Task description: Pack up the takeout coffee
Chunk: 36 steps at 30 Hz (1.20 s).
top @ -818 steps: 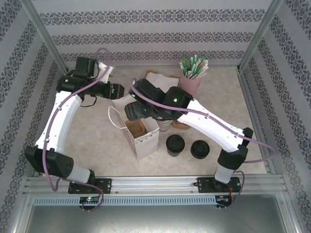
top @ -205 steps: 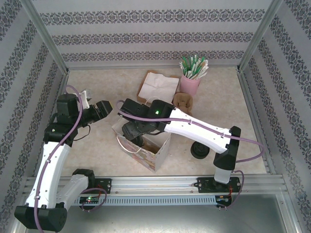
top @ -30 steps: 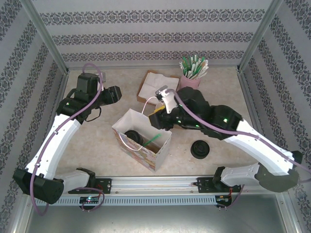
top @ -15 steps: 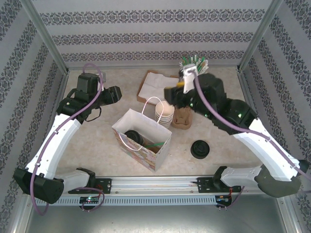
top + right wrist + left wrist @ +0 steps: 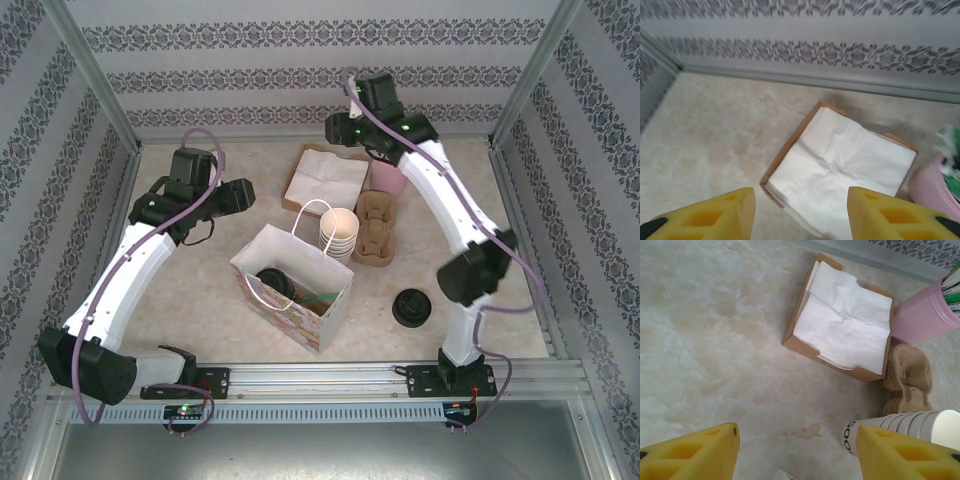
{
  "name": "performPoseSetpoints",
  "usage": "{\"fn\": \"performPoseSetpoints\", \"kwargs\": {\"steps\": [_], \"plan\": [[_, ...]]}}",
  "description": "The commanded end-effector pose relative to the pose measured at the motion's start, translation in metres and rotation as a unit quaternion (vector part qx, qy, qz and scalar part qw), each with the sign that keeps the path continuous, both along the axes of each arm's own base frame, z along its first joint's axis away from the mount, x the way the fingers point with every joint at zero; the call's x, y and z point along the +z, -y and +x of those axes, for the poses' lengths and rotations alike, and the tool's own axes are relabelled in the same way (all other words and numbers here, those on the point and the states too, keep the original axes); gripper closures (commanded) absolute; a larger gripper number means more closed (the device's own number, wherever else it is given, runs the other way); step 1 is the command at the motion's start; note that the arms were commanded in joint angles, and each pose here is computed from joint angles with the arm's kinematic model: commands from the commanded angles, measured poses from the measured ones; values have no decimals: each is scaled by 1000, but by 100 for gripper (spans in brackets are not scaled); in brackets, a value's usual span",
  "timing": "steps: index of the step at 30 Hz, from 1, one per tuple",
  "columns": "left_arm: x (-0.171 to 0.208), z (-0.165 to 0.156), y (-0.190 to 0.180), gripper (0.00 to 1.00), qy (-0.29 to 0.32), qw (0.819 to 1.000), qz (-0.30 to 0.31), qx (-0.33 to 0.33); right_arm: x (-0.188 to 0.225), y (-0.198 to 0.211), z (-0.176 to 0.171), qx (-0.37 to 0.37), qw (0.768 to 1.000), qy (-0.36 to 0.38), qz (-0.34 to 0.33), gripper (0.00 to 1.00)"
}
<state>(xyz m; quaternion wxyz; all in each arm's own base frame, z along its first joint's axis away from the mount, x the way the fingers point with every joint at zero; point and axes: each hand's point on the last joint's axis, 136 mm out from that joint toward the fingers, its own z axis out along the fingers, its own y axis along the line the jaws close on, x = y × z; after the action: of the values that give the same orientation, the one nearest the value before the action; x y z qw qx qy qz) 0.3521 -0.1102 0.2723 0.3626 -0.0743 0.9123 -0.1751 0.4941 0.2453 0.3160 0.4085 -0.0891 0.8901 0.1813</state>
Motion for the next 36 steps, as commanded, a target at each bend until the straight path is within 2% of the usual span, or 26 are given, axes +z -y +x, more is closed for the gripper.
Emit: {"fn": "performPoseSetpoints", "kwargs": {"steps": [1,5,9,20,28,36], "plan": [[4,2,-2,36,-1,999,31,-11,-29,-11,13,51,998,-27,-36,49],[1,4,-2,35,-4,999,34,-13,-71,-19,36,75,993,-49,-71,48],[-2,6,-1,35,-9,999,29,-14,-107,-21,46,94,990,-77,-76,45],[-5,6,3,35,-17,999,22,-21,-187,-8,55,85,979,-145,-115,43],[-4,3,5,35,-19,999,13,-22,-222,6,57,61,971,-170,-158,39],[-2,0,5,35,-16,1000,7,-22,-252,13,49,60,960,-207,-178,42]]}}
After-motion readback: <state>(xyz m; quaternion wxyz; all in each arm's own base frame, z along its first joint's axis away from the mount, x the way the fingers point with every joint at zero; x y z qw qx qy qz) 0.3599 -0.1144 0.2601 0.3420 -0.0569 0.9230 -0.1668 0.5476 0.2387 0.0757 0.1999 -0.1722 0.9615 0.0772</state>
